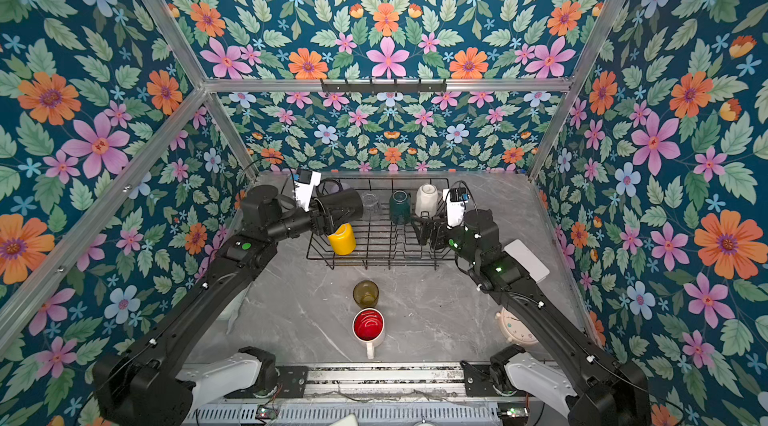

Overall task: Load the cups into the dish rack
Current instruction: 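Carry the black mug with the left gripper while the right gripper withdraws, then lower the black mug upside down into the rack beside the yellow mug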

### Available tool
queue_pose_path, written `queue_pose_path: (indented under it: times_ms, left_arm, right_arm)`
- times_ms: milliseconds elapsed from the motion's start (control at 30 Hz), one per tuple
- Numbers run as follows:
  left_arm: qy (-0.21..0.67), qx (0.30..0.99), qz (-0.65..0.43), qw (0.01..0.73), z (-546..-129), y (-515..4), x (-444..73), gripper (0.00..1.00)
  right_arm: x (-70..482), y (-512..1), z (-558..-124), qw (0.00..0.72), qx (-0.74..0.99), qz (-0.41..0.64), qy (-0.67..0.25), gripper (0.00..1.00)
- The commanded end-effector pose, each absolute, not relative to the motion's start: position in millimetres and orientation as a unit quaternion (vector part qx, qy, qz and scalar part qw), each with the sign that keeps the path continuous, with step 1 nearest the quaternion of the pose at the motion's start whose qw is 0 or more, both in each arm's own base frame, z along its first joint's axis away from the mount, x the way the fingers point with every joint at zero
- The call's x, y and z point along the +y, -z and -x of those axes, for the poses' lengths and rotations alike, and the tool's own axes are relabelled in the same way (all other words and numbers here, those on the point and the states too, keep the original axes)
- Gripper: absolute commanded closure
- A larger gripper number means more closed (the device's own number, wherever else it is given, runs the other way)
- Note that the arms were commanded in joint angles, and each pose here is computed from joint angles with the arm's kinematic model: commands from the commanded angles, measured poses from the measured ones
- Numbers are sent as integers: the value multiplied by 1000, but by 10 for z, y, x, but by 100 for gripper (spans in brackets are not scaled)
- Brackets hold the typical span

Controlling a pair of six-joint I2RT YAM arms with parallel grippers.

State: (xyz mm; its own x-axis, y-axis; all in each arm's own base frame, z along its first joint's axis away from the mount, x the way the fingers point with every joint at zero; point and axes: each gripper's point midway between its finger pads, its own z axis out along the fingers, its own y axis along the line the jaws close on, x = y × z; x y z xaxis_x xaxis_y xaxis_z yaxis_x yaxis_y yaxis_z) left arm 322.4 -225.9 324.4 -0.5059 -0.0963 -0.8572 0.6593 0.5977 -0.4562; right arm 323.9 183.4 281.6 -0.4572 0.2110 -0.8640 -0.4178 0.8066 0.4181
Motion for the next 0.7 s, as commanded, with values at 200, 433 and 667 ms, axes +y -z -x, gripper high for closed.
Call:
queue_pose_path:
  times_ms: [200, 433, 667]
  left_arm:
    - [256, 851, -186, 419, -3539, -2844, -2400, 100]
    - [174, 898, -197, 353, -3697, -2437, -2568, 100]
    - [118, 924, -209, 299, -3777, -2088, -2677, 100]
  right_arm:
    - [1682, -2532, -3216, 479, 833, 29, -275, 1]
    - [1626, -2453, -3179, 476, 840, 34, -258, 1]
    - [1592, -2390, -3131, 473, 844, 37, -251, 1]
